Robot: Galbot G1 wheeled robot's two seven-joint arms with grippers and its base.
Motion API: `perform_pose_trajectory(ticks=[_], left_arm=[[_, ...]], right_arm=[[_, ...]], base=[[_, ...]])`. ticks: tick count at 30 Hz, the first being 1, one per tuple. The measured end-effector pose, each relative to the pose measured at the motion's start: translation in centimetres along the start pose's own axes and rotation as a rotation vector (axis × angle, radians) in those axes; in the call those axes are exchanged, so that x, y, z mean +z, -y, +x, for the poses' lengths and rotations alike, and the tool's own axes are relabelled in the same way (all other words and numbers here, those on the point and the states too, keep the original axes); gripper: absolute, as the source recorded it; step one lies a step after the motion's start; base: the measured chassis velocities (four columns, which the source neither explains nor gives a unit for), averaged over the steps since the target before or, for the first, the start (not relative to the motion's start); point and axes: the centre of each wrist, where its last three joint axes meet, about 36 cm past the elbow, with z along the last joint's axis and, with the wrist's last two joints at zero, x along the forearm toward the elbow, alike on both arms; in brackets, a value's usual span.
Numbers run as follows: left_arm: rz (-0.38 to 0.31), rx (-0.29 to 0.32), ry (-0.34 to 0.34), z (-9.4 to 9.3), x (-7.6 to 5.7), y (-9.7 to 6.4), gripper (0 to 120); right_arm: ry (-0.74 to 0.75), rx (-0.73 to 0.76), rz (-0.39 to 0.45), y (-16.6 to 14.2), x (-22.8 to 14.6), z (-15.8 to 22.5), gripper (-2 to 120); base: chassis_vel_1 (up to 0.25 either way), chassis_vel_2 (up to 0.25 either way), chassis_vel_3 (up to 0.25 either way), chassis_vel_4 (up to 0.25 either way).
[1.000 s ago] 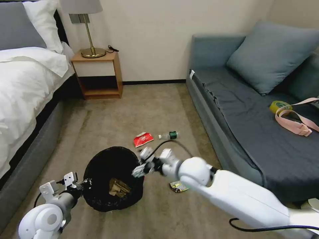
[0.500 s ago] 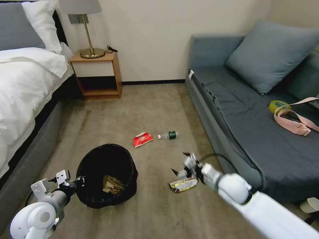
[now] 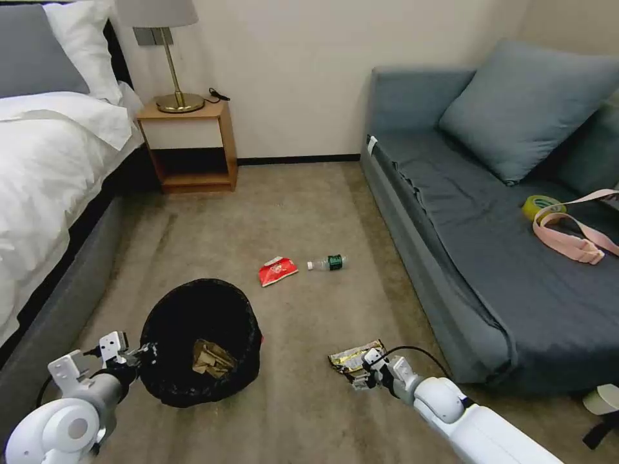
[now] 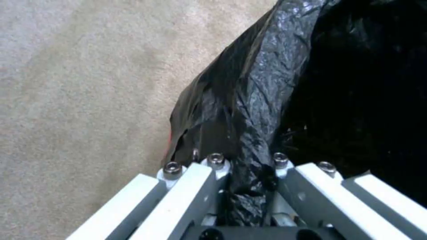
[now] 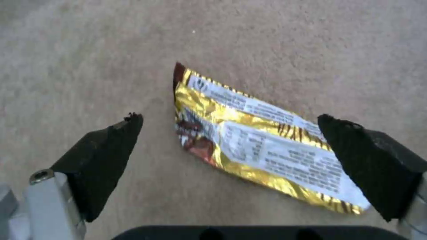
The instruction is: Pick up the trash bin, then pick up the garbage on the floor and place it into the trash bin.
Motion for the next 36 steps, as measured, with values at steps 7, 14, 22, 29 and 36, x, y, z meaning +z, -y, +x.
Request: perform_pose_trajectory(ticks=[7, 14, 22, 29, 36], left_arm=[[0.0, 0.003, -0.005, -0.3, 0.1, -0.2, 2], [-0.012, 0.001, -0.01, -0.6, 0.2, -0.4, 2], [-0.025, 0.002, -0.006, -0.9, -0.3, -0.7, 2], [-0.022, 0.008, -0.003, -1.1, -0.4, -1.0, 2], [-0.021, 0.014, 0.001, -1.2, -0.4, -1.1, 2]], right_arm=[[-0.004, -0.013, -0.111, -0.6, 0.4, -1.4, 100], [-0.002, -0.007, -0.155, -1.9, 1.1, -3.5, 100], [0.001, 0.003, -0.121, -2.7, 0.9, -6.0, 100], [-0.012, 0.02, -0.078, -3.1, 1.5, -7.5, 100], [-0.019, 0.036, -0.085, -2.7, 1.8, -7.6, 100]], base=[[0.0, 0.0, 0.0, 0.0], [0.0, 0.0, 0.0, 0.0], [0.0, 0.0, 0.0, 0.0], [0.0, 0.0, 0.0, 0.0], [0.0, 0.0, 0.0, 0.0]])
